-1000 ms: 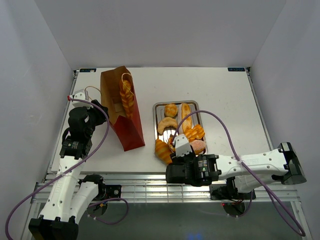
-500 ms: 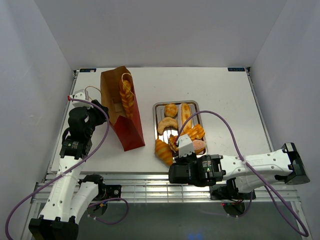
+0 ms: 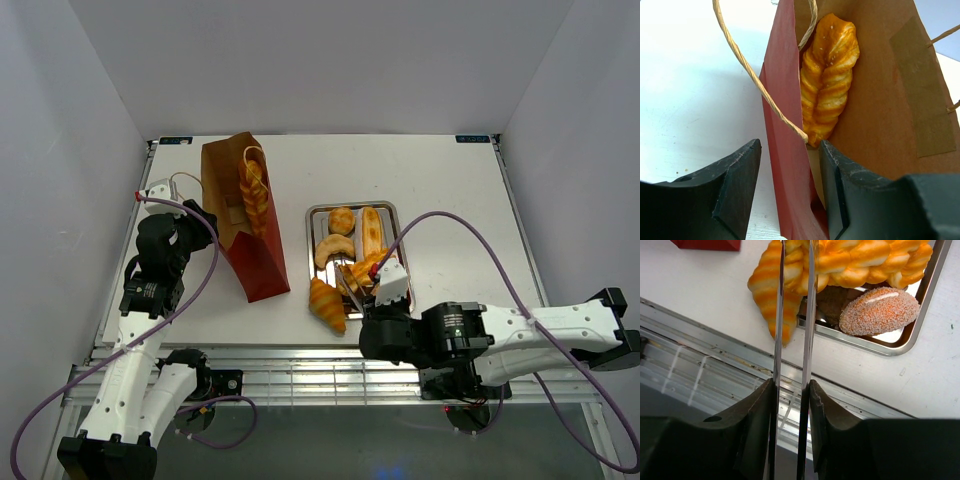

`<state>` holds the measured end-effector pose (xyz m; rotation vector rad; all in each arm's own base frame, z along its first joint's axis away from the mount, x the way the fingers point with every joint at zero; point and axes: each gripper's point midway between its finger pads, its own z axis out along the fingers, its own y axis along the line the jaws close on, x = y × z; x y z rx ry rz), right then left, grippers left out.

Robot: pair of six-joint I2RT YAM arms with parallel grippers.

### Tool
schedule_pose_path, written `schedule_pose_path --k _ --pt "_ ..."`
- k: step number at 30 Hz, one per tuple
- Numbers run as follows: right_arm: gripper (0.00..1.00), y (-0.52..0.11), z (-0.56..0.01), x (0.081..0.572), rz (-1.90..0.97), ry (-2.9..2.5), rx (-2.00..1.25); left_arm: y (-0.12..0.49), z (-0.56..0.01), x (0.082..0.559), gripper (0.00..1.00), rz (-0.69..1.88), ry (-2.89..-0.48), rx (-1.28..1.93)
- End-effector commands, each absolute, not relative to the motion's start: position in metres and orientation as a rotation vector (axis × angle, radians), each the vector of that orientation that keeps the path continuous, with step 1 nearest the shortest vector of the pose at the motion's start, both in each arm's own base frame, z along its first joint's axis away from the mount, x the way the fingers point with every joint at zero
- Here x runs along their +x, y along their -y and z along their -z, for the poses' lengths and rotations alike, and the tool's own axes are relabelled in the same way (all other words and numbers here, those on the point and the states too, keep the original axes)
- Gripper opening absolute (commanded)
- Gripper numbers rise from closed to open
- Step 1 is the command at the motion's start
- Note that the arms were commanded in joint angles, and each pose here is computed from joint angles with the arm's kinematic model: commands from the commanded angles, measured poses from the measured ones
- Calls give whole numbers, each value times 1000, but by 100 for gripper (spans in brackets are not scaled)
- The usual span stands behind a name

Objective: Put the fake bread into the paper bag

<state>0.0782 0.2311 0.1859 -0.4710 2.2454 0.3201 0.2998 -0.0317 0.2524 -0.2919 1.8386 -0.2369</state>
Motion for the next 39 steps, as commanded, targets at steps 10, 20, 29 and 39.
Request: schedule_pose_path --k 10,20,29,39 --pt "9 -226 -254 98 -499 -2080 -281 33 -252 298 61 246 -1842 -281" --pt "9 -245 -324 107 -558 -1928 -349 33 -252 298 61 245 -1842 -280" --pt "9 -273 -406 110 -688 -1688 -423 34 -251 298 61 248 -1844 -282" --pt "9 -296 -461 110 -719 -1531 -483 36 -251 298 61 258 -1844 -274"
